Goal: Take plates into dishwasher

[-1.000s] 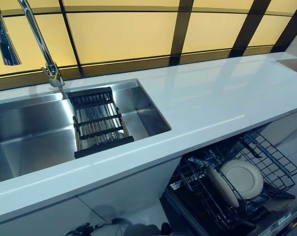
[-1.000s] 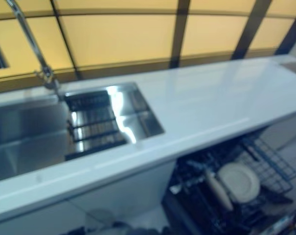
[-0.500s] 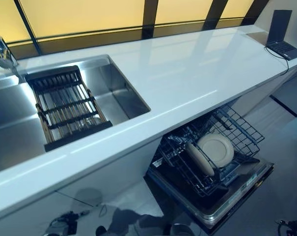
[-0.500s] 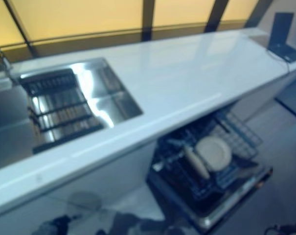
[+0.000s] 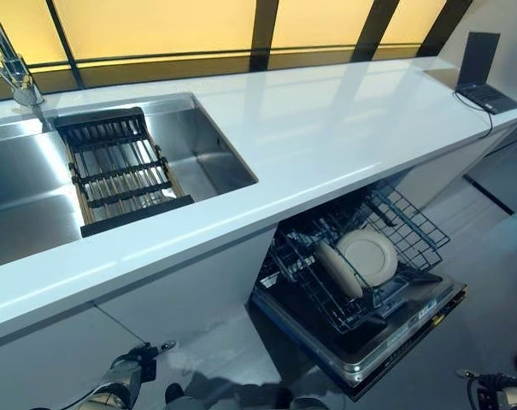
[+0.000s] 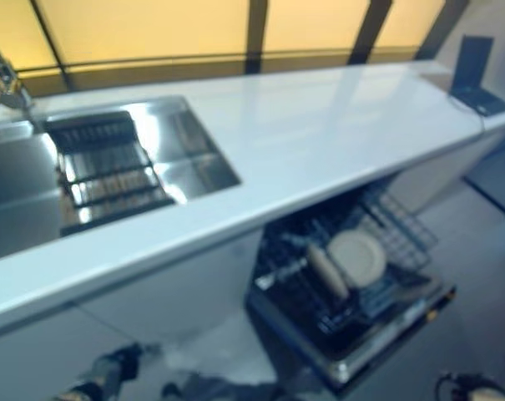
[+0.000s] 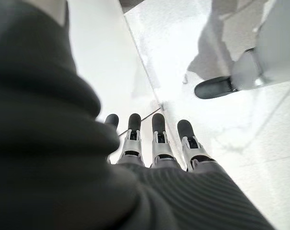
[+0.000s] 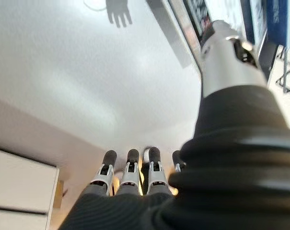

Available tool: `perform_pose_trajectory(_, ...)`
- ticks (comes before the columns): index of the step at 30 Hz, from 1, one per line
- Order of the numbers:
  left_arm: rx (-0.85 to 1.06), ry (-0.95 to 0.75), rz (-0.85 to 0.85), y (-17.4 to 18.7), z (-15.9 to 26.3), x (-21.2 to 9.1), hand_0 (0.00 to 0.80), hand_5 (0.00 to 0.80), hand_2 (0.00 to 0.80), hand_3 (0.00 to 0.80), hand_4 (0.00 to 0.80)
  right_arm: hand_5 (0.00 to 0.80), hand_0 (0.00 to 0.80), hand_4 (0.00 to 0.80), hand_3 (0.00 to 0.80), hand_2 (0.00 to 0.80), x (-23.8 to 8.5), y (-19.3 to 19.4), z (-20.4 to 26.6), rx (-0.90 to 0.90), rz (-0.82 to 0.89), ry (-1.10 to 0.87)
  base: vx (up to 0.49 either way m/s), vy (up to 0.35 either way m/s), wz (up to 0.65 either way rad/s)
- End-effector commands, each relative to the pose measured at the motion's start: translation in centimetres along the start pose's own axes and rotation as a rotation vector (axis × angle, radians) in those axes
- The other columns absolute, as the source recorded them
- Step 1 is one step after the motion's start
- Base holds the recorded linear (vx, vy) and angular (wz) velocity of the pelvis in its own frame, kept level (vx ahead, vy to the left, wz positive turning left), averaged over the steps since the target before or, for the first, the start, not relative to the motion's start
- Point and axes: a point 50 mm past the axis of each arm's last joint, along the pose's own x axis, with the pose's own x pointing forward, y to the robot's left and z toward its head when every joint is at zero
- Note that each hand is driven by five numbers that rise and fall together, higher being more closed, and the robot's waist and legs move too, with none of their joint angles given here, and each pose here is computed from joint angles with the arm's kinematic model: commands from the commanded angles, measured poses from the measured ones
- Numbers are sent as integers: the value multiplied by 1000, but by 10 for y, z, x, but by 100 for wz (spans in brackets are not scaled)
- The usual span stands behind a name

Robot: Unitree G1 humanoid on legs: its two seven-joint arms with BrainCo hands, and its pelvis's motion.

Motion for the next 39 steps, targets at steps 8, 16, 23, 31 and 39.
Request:
perform_pose_trajectory(8,-136,1,76,27,-10,-2,0,0,0,0,0,0,0,0,0,0,1,-1,-24,57,55,119,-206,-203,-3)
perform_pose_trajectory(16,-183,63,-61,-20,-26,-1,0,0,0,0,0,0,0,0,0,0,0,-6,-41,175,0,171,-361,-56,43)
perform_pose_trajectory(23,-133,9,-46,-22,-10,0,0,0,0,0,0,0,0,0,0,0,0,-10,-31,154,-5,171,-372,114,55)
perform_pose_trajectory(31,-95,70,18,6,-26,-1,0,0,0,0,0,0,0,0,0,0,-1,-13,-44,218,3,211,-151,0,7)
perform_pose_trajectory(39,-250,186,40,27,-66,-9,0,0,0,0,0,0,0,0,0,0,-5,34,-79,367,107,287,-147,-245,-17)
